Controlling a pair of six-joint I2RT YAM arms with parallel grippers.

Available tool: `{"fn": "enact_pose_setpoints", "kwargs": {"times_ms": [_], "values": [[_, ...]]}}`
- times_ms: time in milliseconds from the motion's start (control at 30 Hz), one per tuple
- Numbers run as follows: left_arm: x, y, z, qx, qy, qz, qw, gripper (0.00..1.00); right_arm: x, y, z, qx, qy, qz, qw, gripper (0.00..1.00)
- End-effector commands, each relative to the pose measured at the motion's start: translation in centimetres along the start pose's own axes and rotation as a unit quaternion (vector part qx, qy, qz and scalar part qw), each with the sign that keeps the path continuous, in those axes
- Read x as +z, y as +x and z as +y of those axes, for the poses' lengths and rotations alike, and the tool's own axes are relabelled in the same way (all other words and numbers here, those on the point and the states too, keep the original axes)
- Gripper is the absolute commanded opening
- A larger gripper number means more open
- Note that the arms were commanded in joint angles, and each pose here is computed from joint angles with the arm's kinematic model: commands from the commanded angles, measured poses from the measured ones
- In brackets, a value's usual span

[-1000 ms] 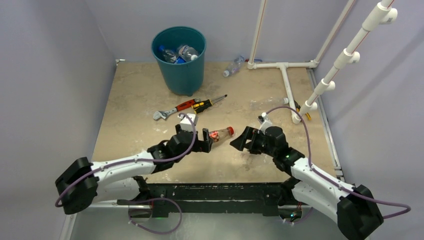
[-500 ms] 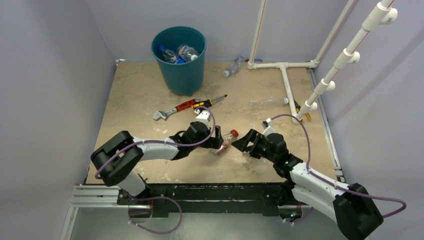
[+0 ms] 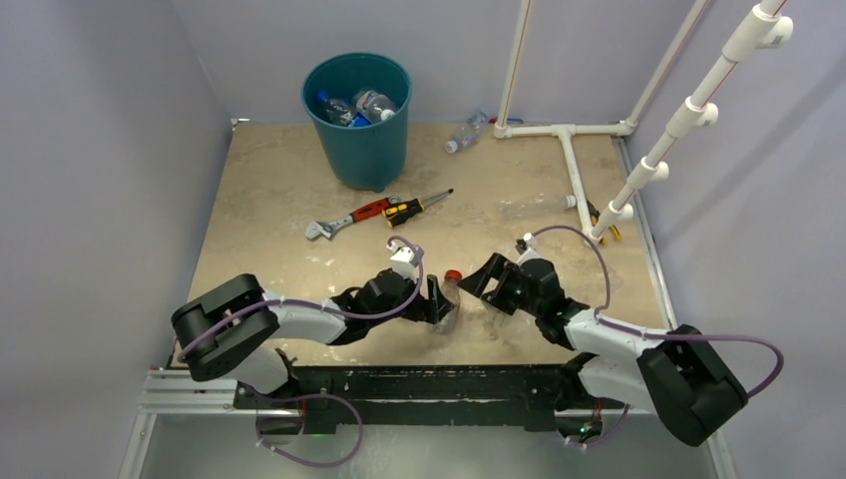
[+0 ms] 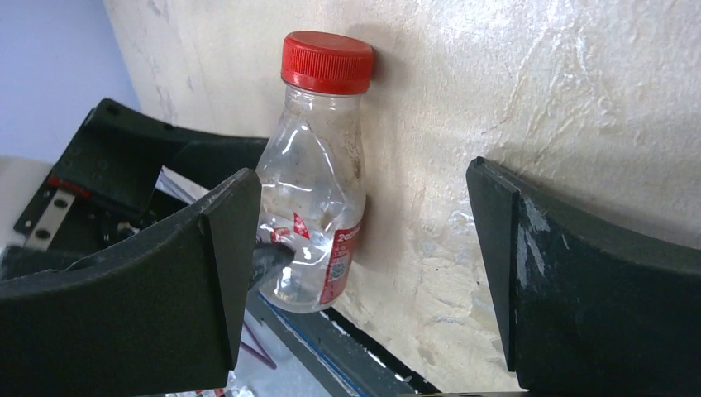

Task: Put the plastic bottles in the bin
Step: Pick up the plastic bottle at the center of the board.

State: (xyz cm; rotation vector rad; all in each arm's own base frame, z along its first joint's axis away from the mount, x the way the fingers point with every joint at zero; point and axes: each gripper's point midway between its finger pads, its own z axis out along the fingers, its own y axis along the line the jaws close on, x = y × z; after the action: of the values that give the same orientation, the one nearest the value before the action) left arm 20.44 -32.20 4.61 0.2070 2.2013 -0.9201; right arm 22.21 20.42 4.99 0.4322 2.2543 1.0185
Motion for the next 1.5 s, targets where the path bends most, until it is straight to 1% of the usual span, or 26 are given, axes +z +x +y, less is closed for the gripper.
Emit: {"fn": "enact_pose_setpoints", "kwargs": {"times_ms": [0,133,233,300,367,433,600,733,900,1067,1100,1233,1300,1367,1467], "values": [[-1.2,-2.1,-2.9,-0.020,0.053,-0.051,0.997,0.81,0.4,-0.7,2.1,-0.014,-0.027,-0.001,1.000,0.93],[-2.8,-3.7,-4.0,-0.019,0.073,-0.076,0.994,0.88,-0.6,-0.4,1.9,-0.029,-0.023,-0.003,0.999,0.94],[-4.5,-5.5,-4.6,-0.016,0.072,-0.098,0.992,0.93,-1.4,-0.2,2.1,-0.053,-0.022,0.006,0.998,0.94],[-5.8,-6.5,-4.6,-0.021,0.069,-0.115,0.991,0.99,-1.9,0.0,2.6,-0.074,-0.024,0.016,0.997,0.95],[-7.3,-7.4,-4.3,-0.031,0.062,-0.134,0.989,0.99,-2.2,0.3,3.6,-0.096,-0.032,0.030,0.994,0.94],[-8.8,-7.7,-3.5,-0.045,0.051,-0.151,0.986,0.99,-2.2,0.6,4.1,-0.116,-0.022,0.041,0.992,0.93],[-11.9,-7.8,-1.3,-0.084,0.031,-0.185,0.979,0.99,-1.3,2.0,5.4,-0.142,0.004,0.061,0.988,0.95],[-13.1,-7.5,-0.2,-0.094,0.014,-0.189,0.977,0.99,-0.3,3.0,6.6,-0.139,0.021,0.065,0.988,0.96],[-14.3,-7.8,0.2,-0.101,0.012,-0.197,0.975,0.99,1.0,4.7,6.2,-0.128,0.057,0.081,0.987,0.98],[-14.9,-8.2,0.1,-0.104,0.016,-0.206,0.973,0.99,3.1,5.2,6.3,-0.128,0.082,0.089,0.984,0.98],[-14.9,-7.7,0.5,-0.102,0.008,-0.198,0.975,0.99,3.6,5.3,6.2,-0.125,0.084,0.089,0.985,0.98],[-15.3,-7.7,0.7,-0.102,0.005,-0.198,0.975,0.99,4.8,5.8,5.0,-0.122,0.110,0.093,0.982,0.95],[-15.7,-7.8,0.8,-0.101,0.002,-0.200,0.975,0.99,5.0,6.2,4.3,-0.124,0.121,0.097,0.980,0.92],[-16.1,-8.0,0.9,-0.101,0.001,-0.204,0.974,0.99,5.2,6.1,4.5,-0.126,0.114,0.092,0.981,0.87],[-16.7,-8.4,1.0,-0.101,-0.001,-0.213,0.972,0.99,5.0,5.8,4.8,-0.136,0.105,0.085,0.981,0.75]]}}
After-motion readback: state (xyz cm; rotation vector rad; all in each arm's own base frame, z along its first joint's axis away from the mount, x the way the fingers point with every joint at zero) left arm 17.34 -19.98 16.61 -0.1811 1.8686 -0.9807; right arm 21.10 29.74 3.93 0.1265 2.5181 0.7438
